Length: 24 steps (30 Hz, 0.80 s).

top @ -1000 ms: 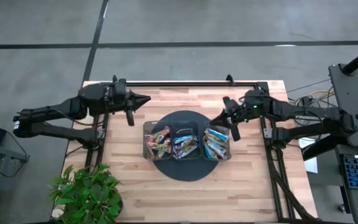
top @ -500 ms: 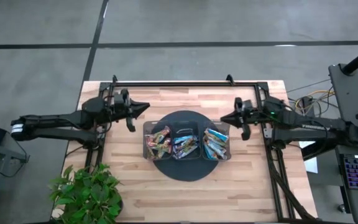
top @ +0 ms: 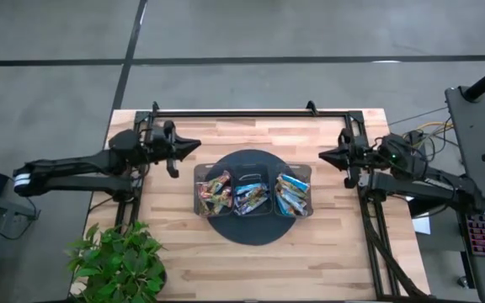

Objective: Pick and place Granola Bars by type
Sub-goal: Return to Home Position

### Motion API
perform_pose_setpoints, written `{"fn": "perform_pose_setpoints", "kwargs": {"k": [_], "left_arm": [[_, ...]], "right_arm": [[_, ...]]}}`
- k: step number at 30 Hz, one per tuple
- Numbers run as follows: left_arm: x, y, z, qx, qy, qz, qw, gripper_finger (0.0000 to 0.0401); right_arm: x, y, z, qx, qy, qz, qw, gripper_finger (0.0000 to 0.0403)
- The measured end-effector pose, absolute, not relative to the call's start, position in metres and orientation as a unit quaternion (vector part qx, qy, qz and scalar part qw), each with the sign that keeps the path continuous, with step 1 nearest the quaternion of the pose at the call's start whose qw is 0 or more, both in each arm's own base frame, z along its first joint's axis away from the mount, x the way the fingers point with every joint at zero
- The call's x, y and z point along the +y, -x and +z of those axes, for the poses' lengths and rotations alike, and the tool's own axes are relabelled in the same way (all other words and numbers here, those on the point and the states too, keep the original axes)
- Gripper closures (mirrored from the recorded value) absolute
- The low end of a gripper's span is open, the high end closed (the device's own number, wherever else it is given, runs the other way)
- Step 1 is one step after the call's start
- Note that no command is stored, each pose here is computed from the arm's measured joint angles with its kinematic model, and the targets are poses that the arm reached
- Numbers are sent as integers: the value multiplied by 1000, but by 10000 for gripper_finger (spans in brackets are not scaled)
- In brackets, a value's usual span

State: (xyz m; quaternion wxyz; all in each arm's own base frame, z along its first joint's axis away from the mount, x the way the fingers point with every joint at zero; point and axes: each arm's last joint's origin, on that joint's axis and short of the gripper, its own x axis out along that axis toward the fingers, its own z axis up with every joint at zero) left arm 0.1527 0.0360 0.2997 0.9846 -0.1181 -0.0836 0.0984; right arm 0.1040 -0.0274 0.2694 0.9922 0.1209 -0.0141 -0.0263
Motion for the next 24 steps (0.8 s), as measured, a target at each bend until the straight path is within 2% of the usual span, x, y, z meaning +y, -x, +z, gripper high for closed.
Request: {"fn": "perform_pose_setpoints", "kwargs": {"k": [9,14,24], "left_arm": [[45,-158,282,-51,87,127,987,401],[43,-149,288,-77,82,131,985,401],[43,-148,287,-78,99,133,983,401]], "right_arm": [[-23,-81,263,-76,-75,-73,992,395],[-17,-62,262,-127,-64,-82,986,395],[-18,-66,249,-104,-92,-73,988,395]]}}
